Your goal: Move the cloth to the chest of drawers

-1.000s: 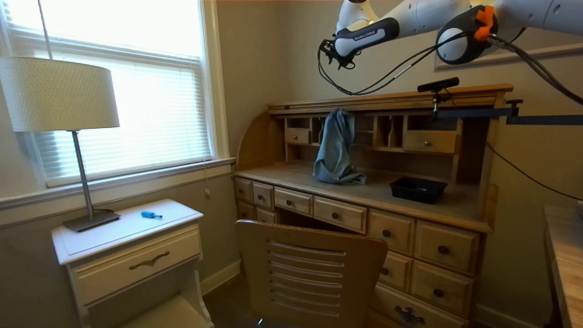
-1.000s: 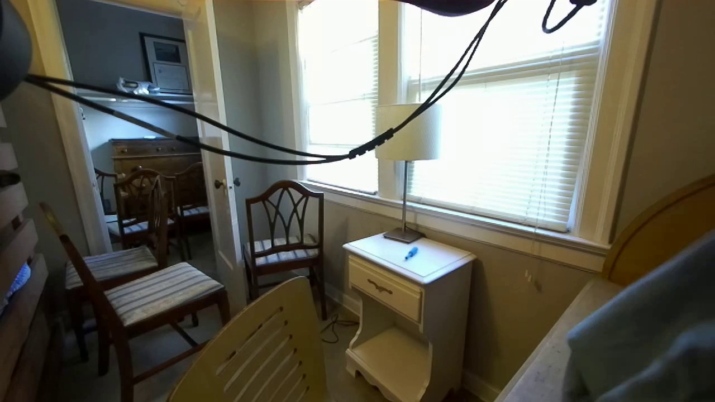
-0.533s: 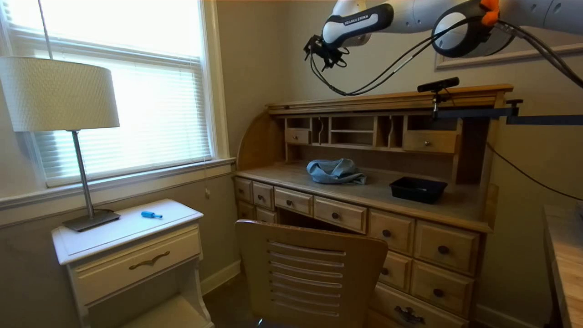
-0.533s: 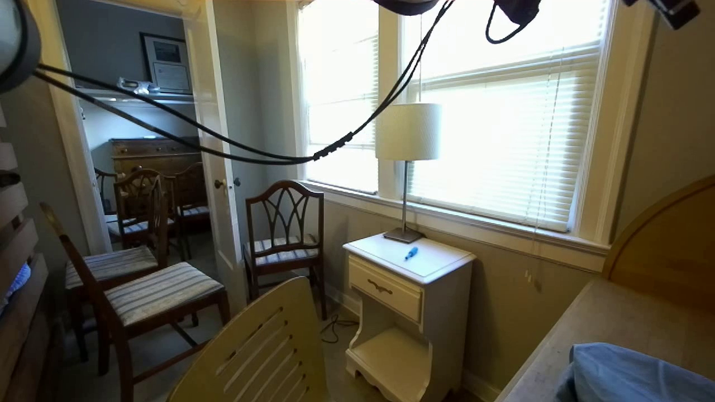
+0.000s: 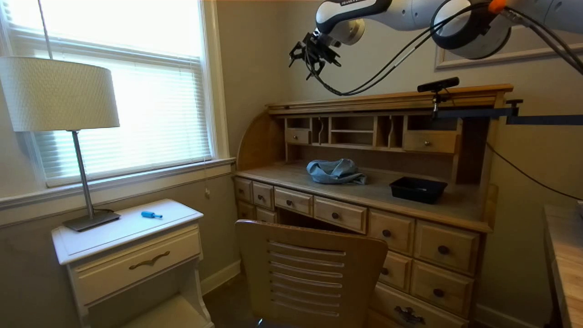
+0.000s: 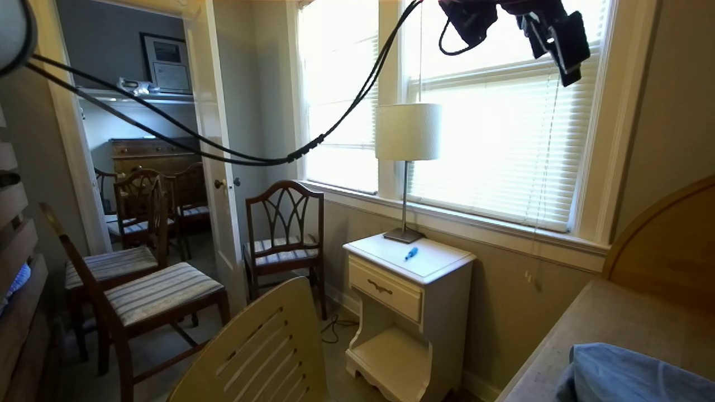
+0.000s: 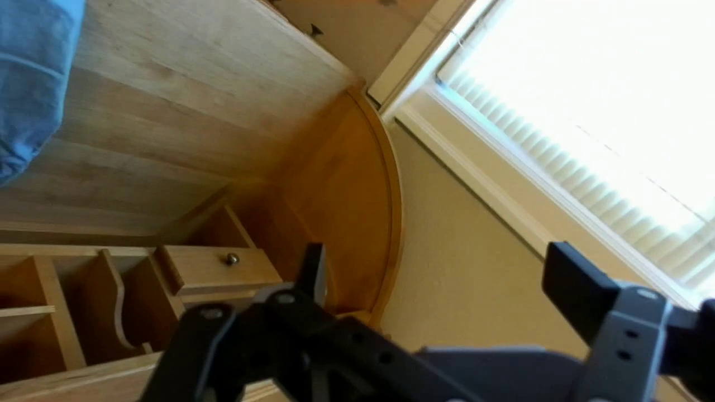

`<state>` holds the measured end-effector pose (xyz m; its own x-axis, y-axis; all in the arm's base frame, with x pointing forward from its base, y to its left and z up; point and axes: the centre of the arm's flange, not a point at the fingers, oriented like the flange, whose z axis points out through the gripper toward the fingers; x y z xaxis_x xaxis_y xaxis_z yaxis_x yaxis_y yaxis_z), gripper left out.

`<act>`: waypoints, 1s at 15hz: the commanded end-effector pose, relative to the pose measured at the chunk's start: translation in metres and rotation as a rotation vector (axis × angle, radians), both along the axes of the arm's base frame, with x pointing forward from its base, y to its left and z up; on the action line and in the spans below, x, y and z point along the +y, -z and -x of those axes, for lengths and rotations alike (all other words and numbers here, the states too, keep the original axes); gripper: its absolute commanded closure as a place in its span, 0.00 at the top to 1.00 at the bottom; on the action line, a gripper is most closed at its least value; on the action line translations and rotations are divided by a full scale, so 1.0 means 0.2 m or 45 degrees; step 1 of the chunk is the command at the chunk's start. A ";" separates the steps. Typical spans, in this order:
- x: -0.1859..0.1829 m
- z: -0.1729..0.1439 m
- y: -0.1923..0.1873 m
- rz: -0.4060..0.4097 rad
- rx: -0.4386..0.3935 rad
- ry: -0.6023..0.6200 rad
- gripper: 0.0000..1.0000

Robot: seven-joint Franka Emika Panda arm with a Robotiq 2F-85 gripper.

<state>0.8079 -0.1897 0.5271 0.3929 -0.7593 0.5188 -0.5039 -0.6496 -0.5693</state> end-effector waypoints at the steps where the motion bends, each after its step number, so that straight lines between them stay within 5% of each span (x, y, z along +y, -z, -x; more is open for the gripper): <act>1: 0.06 0.00 0.03 0.065 0.142 -0.059 1.00; 9: 0.54 0.04 0.23 0.072 0.479 -0.294 1.00; 13: 0.75 0.07 0.25 0.146 0.516 -0.301 1.00; 15: 0.72 -0.05 0.25 0.100 0.486 -0.330 1.00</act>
